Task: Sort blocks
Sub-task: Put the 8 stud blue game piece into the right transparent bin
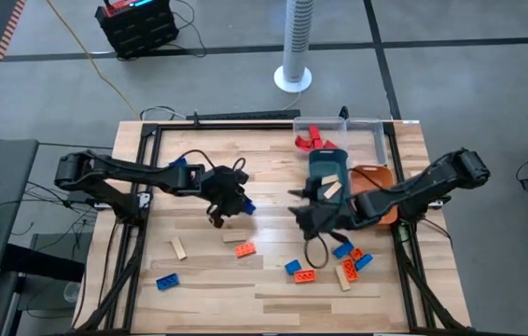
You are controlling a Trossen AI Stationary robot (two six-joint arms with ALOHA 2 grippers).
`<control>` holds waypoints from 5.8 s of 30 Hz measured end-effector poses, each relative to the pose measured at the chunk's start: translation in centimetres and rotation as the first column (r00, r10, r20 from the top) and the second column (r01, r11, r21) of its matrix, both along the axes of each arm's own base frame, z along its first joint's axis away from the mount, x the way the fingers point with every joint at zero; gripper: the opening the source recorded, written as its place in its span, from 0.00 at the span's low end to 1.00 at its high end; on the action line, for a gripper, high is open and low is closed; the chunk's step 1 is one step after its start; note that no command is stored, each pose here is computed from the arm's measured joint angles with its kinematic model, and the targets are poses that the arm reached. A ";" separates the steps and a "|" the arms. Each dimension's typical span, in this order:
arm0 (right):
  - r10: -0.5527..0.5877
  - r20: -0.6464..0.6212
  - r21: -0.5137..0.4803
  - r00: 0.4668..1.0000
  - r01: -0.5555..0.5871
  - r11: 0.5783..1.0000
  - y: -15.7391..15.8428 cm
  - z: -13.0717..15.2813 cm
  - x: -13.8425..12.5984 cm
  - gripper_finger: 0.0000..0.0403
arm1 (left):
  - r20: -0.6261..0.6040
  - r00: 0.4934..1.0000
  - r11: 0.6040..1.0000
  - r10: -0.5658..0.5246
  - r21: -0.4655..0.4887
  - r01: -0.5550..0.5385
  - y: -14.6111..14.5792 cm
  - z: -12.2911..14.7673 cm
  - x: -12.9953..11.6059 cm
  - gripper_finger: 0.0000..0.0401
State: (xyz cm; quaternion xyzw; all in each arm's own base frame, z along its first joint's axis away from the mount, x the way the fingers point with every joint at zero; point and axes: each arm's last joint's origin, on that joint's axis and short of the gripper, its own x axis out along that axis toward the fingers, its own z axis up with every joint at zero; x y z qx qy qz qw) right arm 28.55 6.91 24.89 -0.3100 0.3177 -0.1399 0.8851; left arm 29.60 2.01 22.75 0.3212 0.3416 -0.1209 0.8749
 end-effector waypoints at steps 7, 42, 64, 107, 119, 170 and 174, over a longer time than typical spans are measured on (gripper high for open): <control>0.182 0.071 0.014 0.981 -0.183 0.983 1.3 1.4 1.5 0.60 | 0.142 0.989 0.964 -0.041 -0.255 0.077 -0.1 1.0 1.0 0.32; 0.291 0.083 0.108 0.953 -0.299 0.948 0.5 1.4 7.7 0.36 | 0.213 0.977 0.876 0.014 -0.474 0.091 -0.4 2.0 1.5 0.36; -0.205 -0.139 0.101 0.969 0.219 0.970 -2.3 3.0 1.4 0.36 | 0.009 0.938 0.843 0.347 -0.442 -0.308 1.7 0.6 0.4 0.69; -0.839 -0.232 0.349 0.492 0.848 0.400 -19.0 3.1 -10.8 0.59 | -0.283 0.329 0.334 0.901 -0.030 -0.942 7.0 -2.7 -8.7 0.68; -0.647 0.055 0.429 0.760 0.567 0.703 -11.9 5.8 -7.7 0.59 | -0.461 0.086 0.150 0.883 0.105 -0.983 13.9 -3.4 -10.9 0.68; -0.257 0.418 0.494 0.871 0.020 0.869 -5.8 0.5 0.3 0.59 | 0.373 0.820 0.849 0.435 -0.472 -0.236 5.8 7.1 -2.0 0.30; -0.243 0.450 0.466 0.859 0.007 0.885 -5.9 -0.7 1.8 0.59 | 0.444 0.807 0.868 0.390 -0.469 -0.162 4.7 7.3 -0.8 0.30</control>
